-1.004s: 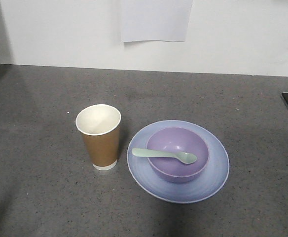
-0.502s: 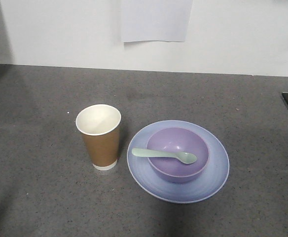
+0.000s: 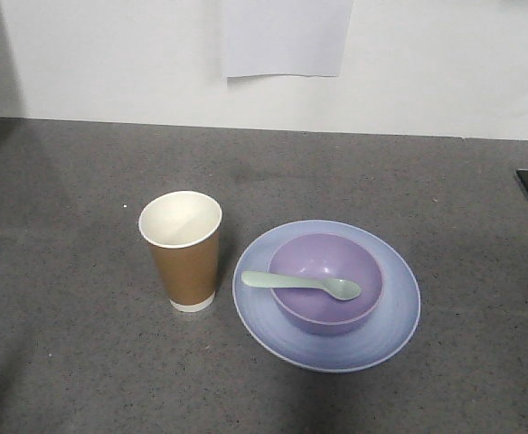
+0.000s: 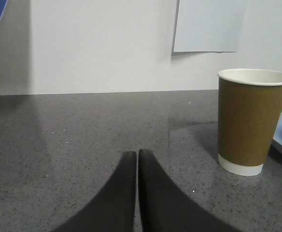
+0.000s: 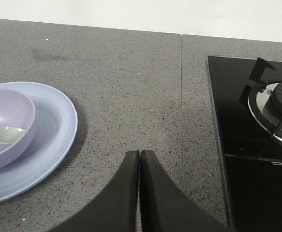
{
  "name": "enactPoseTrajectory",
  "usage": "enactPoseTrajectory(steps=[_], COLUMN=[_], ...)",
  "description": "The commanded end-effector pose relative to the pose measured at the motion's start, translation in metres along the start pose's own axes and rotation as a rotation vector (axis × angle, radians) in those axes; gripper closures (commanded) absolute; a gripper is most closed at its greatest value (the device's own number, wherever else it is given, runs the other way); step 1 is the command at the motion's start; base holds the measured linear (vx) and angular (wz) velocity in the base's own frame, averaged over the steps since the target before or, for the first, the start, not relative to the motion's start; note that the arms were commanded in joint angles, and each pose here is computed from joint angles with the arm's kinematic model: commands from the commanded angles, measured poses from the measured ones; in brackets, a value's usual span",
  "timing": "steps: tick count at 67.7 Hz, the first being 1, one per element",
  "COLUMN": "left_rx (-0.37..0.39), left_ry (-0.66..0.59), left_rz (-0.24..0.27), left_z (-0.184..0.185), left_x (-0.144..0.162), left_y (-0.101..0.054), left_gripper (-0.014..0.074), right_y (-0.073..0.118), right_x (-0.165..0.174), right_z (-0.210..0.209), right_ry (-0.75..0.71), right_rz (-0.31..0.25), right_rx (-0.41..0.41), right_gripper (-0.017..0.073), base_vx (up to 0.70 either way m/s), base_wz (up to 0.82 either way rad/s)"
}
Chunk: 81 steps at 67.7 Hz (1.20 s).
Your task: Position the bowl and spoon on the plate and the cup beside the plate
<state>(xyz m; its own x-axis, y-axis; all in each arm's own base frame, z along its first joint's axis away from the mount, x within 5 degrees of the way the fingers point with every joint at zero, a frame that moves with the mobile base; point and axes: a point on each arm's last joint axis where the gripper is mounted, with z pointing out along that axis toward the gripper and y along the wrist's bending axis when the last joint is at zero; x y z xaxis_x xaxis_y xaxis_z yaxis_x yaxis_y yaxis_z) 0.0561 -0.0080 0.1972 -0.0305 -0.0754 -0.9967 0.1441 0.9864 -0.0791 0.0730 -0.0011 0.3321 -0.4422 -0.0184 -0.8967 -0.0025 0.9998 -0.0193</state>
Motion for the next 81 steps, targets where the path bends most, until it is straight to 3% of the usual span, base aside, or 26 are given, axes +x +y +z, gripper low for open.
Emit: enactPoseTrajectory(steps=[1, 33, 47, 81], left_rx=[0.014, 0.014, 0.014, 0.014], left_ry=[-0.109, -0.109, -0.109, -0.109], left_rz=[-0.011, -0.011, -0.011, -0.011], left_z=[-0.003, -0.003, -0.003, -0.003], left_x=[-0.014, -0.014, -0.014, -0.014], left_y=[-0.002, -0.002, -0.002, -0.002], left_gripper=[0.0601, 0.0601, 0.0601, 0.0601], right_y=[-0.001, -0.002, 0.0, 0.0], right_x=[-0.013, -0.01, 0.027, 0.103], right_z=[-0.003, -0.002, 0.015, 0.025], right_ry=[-0.087, -0.103, -0.159, -0.527], right_rz=[-0.01, -0.03, -0.049, 0.028], right_rx=[0.008, 0.023, 0.009, 0.06], right_gripper=[0.057, 0.057, 0.057, 0.057], base_vx=[0.0, 0.0, 0.0, 0.0], base_wz=[0.0, 0.0, 0.0, 0.0])
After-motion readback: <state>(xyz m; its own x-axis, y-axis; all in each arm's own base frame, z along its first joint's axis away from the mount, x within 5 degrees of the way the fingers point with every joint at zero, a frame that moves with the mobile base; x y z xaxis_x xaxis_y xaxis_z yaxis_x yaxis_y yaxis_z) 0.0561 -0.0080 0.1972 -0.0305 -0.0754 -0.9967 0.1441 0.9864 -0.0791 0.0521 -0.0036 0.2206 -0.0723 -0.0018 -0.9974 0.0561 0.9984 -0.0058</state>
